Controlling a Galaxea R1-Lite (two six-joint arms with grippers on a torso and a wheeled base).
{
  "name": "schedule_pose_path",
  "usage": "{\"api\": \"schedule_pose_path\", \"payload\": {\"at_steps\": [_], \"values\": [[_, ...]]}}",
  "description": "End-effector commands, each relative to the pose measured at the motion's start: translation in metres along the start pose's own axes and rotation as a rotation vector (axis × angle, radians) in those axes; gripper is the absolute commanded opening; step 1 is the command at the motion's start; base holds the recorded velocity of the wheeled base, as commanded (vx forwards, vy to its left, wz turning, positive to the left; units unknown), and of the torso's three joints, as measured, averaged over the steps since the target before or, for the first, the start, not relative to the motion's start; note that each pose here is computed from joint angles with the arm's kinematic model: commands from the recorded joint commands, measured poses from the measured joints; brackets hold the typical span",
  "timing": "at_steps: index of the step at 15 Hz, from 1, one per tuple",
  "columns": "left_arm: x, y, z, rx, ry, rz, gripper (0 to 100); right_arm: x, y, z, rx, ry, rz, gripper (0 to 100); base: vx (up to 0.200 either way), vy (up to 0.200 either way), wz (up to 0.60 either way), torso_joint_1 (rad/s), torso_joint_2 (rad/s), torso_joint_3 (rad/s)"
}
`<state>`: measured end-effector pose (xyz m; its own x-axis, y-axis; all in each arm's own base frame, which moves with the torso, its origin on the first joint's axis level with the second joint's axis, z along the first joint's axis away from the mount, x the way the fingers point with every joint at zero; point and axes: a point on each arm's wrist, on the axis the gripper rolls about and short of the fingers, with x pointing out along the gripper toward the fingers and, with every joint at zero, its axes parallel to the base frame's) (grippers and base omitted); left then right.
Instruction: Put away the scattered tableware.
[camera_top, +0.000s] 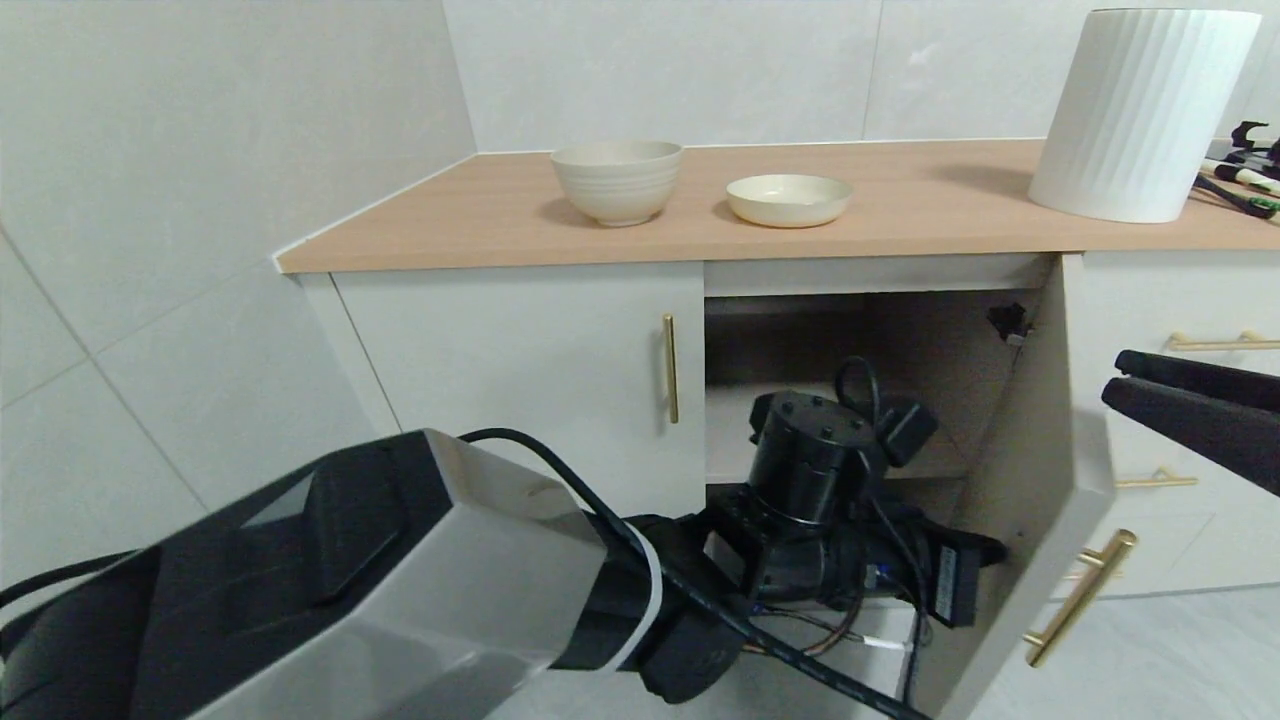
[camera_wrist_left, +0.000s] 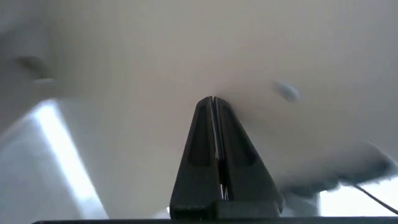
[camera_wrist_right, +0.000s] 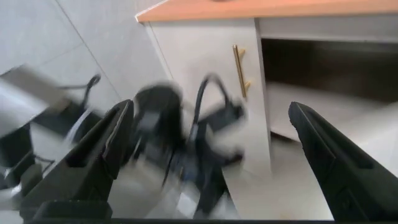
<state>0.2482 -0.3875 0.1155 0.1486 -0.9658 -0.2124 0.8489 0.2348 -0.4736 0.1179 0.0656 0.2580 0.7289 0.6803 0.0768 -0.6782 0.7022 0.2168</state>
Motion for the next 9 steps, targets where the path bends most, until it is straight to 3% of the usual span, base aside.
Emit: {"api": "schedule_pose_path", "payload": {"at_steps": [1, 2, 3, 5, 6, 9], "values": [[0.013, -0.035, -0.001, 0.025, 0.013, -0.075, 0, 0.005, 0.0, 0.006, 0.0, -0.006, -0.013, 100, 0.0, 0.0, 0.0, 0.0, 0.0, 0.0], [0.019, -0.053, -0.009, 0.031, 0.041, -0.108, 0, 0.005, 0.0, 0.009, 0.001, -0.005, -0.027, 100, 0.0, 0.0, 0.0, 0.0, 0.0, 0.0], [0.021, -0.063, -0.012, 0.038, 0.048, -0.126, 0, 0.005, 0.0, 0.009, 0.001, -0.005, -0.029, 100, 0.0, 0.0, 0.0, 0.0, 0.0, 0.0], [0.013, -0.073, -0.002, 0.05, 0.012, -0.119, 0, 0.004, 0.0, 0.009, 0.0, -0.007, -0.028, 100, 0.0, 0.0, 0.0, 0.0, 0.0, 0.0], [0.004, -0.074, 0.009, 0.054, -0.027, -0.085, 0, 0.005, 0.0, 0.008, 0.002, -0.001, -0.03, 100, 0.0, 0.0, 0.0, 0.0, 0.0, 0.0], [-0.035, -0.058, 0.044, 0.055, -0.118, -0.011, 0, 0.014, -0.004, 0.004, 0.011, 0.031, -0.037, 100, 0.0, 0.0, 0.0, 0.0, 0.0, 0.0]]}}
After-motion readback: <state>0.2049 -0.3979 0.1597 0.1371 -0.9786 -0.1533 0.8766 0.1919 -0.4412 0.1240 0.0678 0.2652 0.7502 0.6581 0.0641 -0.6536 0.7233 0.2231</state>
